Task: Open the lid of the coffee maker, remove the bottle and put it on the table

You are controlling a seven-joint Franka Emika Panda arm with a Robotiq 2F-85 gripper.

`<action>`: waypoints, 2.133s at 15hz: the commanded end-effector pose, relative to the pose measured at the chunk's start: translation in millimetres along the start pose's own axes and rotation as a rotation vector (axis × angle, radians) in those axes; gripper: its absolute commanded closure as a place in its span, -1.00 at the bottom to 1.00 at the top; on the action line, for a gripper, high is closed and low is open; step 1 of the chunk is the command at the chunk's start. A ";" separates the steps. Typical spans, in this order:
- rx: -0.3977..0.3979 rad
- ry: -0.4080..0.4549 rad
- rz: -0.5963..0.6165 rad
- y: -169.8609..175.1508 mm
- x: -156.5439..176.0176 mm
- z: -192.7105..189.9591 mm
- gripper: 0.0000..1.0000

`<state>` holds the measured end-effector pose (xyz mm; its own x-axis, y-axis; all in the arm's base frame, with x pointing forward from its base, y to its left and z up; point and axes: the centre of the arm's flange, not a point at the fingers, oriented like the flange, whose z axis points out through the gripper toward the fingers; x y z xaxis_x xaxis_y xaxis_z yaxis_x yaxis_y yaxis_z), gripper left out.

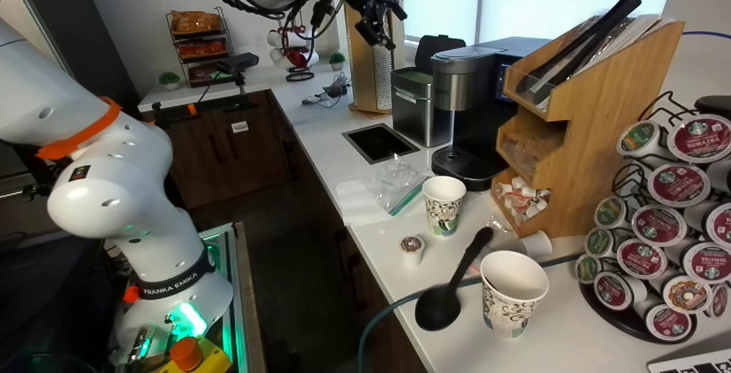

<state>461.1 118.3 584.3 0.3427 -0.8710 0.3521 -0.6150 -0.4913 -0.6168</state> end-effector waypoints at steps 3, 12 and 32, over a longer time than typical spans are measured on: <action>0.102 0.087 0.057 10.9 -0.4 4.8 -1.00; 0.334 0.238 0.329 38.7 15.0 21.6 -1.00; 0.217 0.175 0.451 63.7 16.8 60.0 -1.00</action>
<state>470.3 72.1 508.6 -0.0569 -0.9913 0.1184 -0.5067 -0.0735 -0.8590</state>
